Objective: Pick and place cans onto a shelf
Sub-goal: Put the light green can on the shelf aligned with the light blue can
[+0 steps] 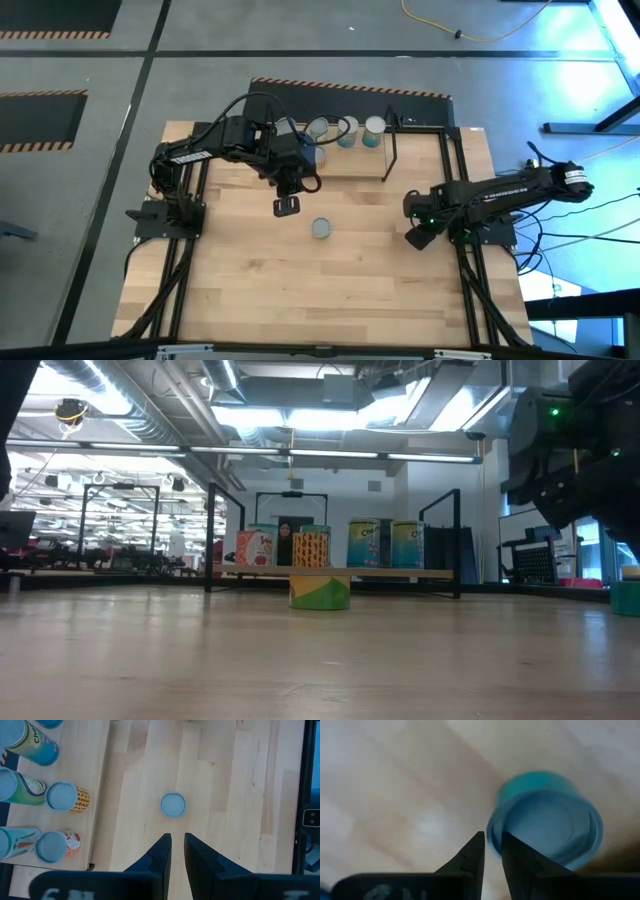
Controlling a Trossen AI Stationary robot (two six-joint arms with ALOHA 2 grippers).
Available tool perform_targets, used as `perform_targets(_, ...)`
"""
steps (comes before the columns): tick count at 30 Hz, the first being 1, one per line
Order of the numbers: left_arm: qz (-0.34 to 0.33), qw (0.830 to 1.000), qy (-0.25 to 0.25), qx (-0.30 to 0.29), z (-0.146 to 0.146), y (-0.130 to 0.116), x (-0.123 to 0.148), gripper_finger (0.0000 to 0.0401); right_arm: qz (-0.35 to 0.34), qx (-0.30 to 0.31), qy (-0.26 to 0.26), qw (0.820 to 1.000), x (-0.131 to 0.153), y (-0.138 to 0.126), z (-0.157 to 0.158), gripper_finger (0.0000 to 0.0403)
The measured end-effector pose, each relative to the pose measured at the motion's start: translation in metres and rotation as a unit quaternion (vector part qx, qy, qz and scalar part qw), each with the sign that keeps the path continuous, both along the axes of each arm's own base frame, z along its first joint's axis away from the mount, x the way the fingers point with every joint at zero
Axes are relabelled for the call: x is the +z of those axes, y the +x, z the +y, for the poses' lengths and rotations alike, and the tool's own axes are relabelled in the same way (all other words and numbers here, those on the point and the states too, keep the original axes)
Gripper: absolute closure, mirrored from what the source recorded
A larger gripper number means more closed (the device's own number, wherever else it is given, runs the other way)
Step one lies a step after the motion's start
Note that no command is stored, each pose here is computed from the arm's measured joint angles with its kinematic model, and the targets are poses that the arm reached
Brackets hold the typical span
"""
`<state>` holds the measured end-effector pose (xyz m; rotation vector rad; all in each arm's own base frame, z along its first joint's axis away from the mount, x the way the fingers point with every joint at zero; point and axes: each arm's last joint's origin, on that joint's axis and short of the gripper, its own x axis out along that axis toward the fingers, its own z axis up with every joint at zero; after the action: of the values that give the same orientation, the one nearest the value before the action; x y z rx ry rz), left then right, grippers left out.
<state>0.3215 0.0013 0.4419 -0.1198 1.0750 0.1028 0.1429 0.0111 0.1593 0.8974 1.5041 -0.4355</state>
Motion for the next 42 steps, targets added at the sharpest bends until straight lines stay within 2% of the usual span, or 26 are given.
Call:
perform_targets(6, 0.0, 1.0, 0.0, 0.0, 0.0, 0.0, 0.0, 0.0357, 0.026, 0.004, -0.015, 1.0, -0.007, 0.005, 0.001, 0.0336)
perform_targets(14, 0.0, 1.0, 0.0, 0.0, 0.0, 0.0, 0.0, 0.0357, 0.021, 0.004, -0.022, 1.0, -0.009, 0.008, 0.0, 0.0337)
perform_targets(17, 0.0, 1.0, 0.0, 0.0, 0.0, 0.0, 0.0, 0.0357, 0.02, 0.004, -0.025, 0.999, -0.009, 0.008, 0.0, 0.0352)
perform_targets(21, 0.0, 1.0, 0.0, 0.0, 0.0, 0.0, 0.0, 0.0357, 0.014, 0.003, -0.03, 0.999, -0.009, 0.009, 0.0, 0.0391)
perform_targets(28, 0.0, 1.0, 0.0, 0.0, 0.0, 0.0, 0.0, 0.0357, 0.006, 0.004, -0.045, 0.999, -0.009, 0.01, -0.001, 0.0397)
perform_targets(33, 0.0, 1.0, 0.0, 0.0, 0.0, 0.0, 0.0, 0.0357, 0.008, 0.002, -0.071, 0.997, 0.001, 0.015, -0.002, 0.04)
perform_targets(42, 0.0, 1.0, 0.003, -0.005, 0.0, 0.0, 0.0, 0.0357, 0.013, -0.003, -0.086, 0.996, 0.045, 0.027, -0.003, 0.0401)
